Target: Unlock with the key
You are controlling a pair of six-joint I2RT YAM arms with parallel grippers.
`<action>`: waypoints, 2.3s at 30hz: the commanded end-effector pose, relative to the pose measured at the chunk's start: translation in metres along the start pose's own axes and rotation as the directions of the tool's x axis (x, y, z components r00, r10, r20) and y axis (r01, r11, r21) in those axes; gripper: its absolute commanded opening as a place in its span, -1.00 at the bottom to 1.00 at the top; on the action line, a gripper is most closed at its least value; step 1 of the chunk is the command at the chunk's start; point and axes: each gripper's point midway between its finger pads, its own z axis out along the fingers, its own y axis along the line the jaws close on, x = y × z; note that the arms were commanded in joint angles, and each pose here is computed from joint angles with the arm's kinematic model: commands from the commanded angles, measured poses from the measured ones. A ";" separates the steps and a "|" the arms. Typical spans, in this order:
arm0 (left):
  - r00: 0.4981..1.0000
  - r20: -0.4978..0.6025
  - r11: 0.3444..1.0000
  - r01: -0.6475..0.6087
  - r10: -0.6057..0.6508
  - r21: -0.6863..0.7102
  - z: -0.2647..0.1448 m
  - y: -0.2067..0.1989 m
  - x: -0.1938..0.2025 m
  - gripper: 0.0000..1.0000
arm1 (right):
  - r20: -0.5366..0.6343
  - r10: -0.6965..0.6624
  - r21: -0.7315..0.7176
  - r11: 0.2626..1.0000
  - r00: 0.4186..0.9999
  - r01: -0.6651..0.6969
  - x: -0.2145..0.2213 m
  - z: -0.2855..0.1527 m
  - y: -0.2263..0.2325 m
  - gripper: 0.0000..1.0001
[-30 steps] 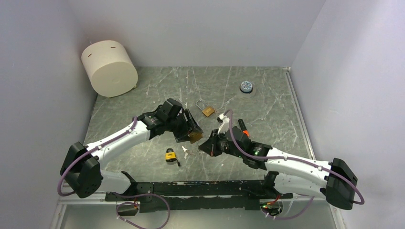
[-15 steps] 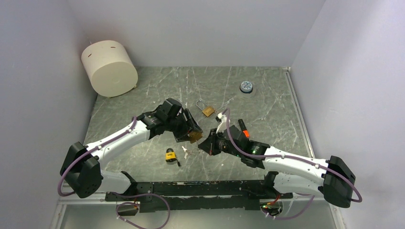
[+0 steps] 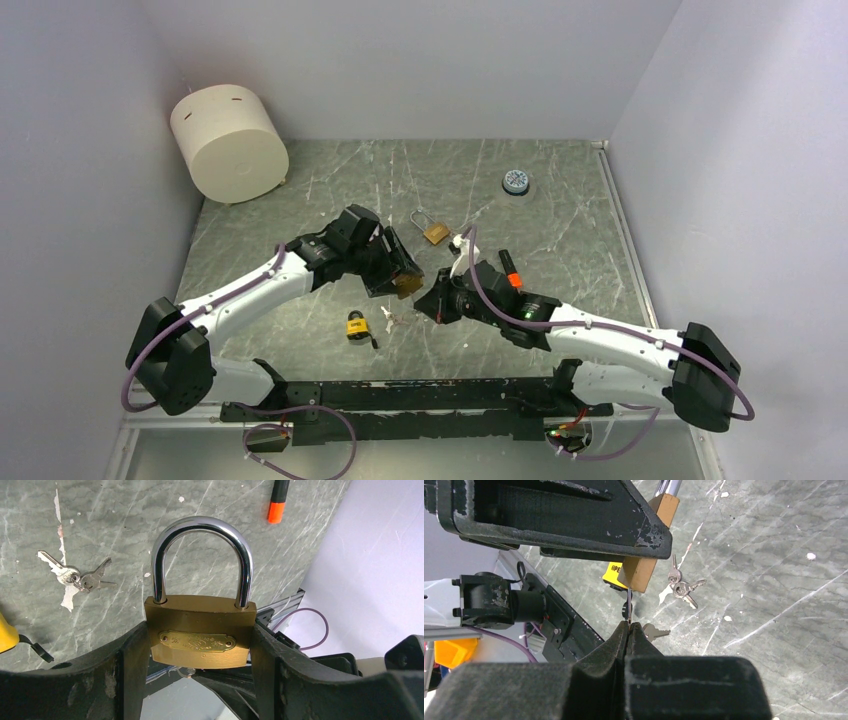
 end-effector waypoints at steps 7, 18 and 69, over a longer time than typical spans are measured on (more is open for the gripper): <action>0.999 -0.030 0.984 -0.022 0.028 0.177 -0.010 -0.043 0.003 -0.45 | 0.110 0.029 0.001 1.000 0.994 -0.029 -0.034 -0.001 0.009 -1.00; 0.999 -0.040 0.986 -0.014 0.021 0.166 -0.004 -0.037 0.004 -0.47 | 0.161 0.224 0.010 0.973 0.961 -0.229 -0.047 0.000 -0.015 -1.00; 0.993 -0.104 0.954 0.080 -0.052 0.289 -0.021 -0.051 0.021 -0.69 | 0.247 0.248 -0.043 0.969 0.937 -0.245 -0.110 0.042 0.001 -1.00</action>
